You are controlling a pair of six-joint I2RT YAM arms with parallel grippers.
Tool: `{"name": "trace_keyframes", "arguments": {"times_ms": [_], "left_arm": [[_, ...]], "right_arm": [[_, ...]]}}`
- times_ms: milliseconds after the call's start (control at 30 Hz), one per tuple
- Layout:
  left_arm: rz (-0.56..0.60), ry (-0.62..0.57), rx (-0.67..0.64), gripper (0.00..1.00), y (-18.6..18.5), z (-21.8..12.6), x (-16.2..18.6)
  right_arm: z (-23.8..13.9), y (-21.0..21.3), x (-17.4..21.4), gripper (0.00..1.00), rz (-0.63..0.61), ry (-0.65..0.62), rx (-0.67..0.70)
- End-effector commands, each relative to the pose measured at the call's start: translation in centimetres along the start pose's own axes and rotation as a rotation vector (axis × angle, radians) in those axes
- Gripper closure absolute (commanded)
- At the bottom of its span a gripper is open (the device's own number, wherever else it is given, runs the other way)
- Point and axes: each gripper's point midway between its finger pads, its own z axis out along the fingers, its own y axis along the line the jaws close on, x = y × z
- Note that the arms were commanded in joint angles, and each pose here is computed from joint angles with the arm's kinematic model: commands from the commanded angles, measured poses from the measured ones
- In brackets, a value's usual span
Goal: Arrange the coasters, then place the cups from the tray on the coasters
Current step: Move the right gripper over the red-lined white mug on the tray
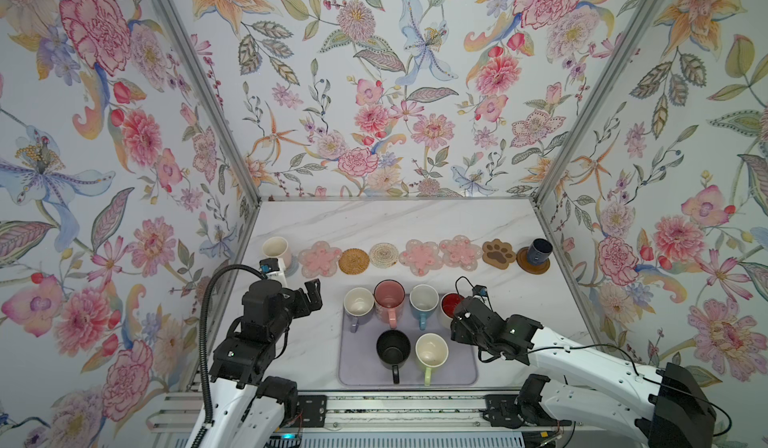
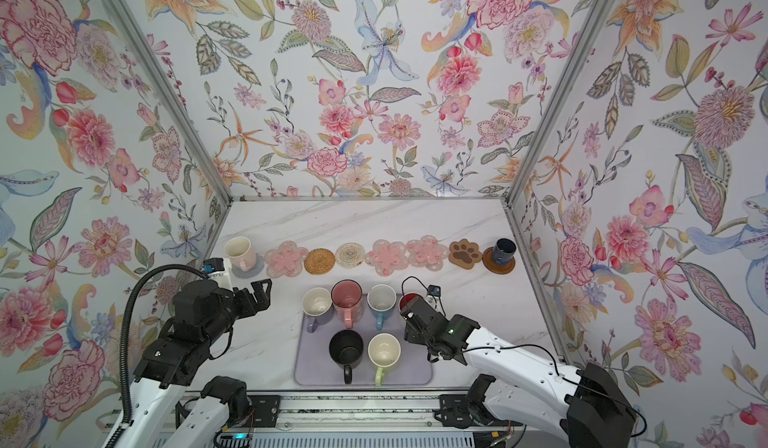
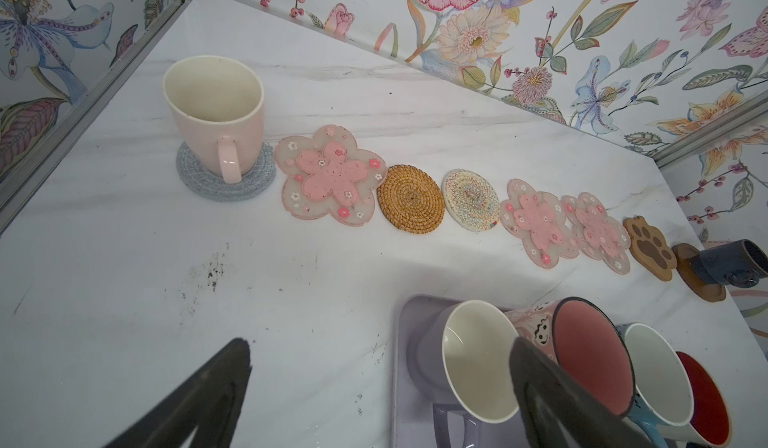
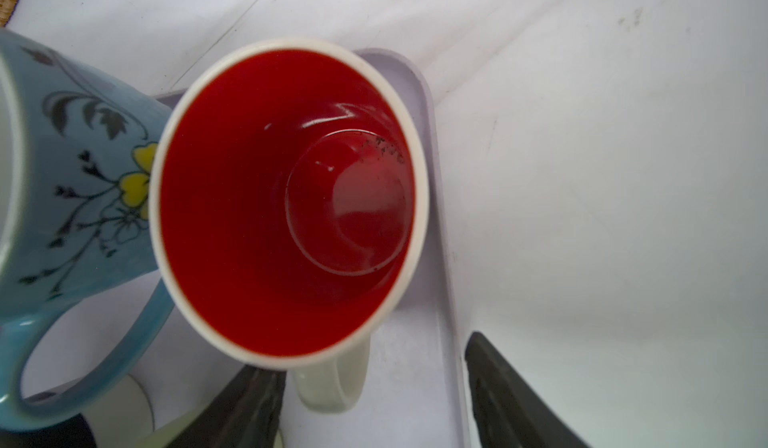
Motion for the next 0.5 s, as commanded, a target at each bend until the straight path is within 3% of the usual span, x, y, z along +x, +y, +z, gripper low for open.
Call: {"name": "trace_keyframes", "arguments": {"times_ms": [0,467], "left_arm": [[-0.003,0.012,-0.019,0.01,0.4,0.1,0.6],[-0.003,0.019,-0.02,0.01,0.4,0.3,0.8]], "right_arm": [[0.4,0.6,-0.2,0.34,-0.012,-0.011,-0.005],[1.8,1.0,0.2,0.6,-0.068,-0.013,0.018]]}}
